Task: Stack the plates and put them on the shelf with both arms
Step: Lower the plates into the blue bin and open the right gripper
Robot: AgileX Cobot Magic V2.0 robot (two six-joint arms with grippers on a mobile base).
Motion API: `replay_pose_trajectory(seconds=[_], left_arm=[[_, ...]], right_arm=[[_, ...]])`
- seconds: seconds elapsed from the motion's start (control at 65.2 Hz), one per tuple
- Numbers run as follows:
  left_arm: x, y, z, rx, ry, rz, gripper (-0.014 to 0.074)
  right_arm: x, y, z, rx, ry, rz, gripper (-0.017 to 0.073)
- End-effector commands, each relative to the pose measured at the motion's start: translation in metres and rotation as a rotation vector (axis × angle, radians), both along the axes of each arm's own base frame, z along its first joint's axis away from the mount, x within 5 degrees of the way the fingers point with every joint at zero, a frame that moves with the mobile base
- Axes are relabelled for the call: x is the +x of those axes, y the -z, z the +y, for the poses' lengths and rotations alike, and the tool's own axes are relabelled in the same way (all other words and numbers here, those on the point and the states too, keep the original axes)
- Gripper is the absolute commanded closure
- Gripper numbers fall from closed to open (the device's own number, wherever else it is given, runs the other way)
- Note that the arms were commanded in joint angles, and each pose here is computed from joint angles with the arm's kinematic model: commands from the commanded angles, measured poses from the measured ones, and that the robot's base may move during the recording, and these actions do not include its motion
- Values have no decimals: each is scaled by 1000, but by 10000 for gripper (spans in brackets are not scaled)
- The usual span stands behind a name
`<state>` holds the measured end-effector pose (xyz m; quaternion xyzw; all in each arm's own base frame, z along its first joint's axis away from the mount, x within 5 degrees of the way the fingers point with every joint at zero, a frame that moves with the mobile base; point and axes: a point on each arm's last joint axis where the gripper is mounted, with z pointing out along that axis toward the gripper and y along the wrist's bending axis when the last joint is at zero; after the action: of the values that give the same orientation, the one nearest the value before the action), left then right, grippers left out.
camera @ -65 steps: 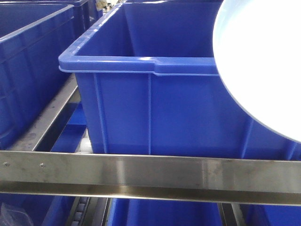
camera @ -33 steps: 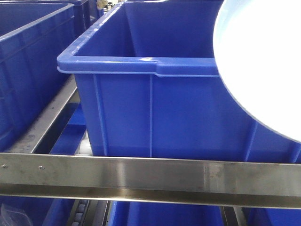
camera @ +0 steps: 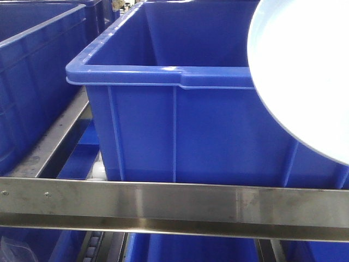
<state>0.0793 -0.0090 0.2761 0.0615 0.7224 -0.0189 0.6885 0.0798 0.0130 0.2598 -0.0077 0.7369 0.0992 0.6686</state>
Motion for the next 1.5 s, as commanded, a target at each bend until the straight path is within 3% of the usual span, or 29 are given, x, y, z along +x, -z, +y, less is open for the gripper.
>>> replay_pose_trajectory(seconds=[0.0,0.215,0.43,0.721,0.875,1.028,1.135,1.32,1.488], left_arm=[[0,-19,1,-28,-6,-110,512],[0,-19,1,-28,-6,-110,512],[0,-19,1,-28,-6,-110,512],[0,-19,1,-28,-6,-110,512],[0,-19,1,-28,-6,-110,512],[0,-19,1,-28,-6,-110,512],[0,-19,1,-28,-6,-110,512],[0,-19,1,-28,-6,-110,512],[0,-19,1,-28,-6,-110,512]], right_arm=[[0,-20,-3,25,36,-130,501],[0,-25,-4,34,44,-165,501],[15,-56,-2,34,43,-166,501],[95,-82,5,22,83,-123,501],[134,-92,27,22,19,-124,501],[176,-85,49,-26,-23,-134,496],[197,-79,55,-34,-25,-97,421],[214,-80,60,5,-19,-107,170],[215,-82,60,11,-18,-115,133]])
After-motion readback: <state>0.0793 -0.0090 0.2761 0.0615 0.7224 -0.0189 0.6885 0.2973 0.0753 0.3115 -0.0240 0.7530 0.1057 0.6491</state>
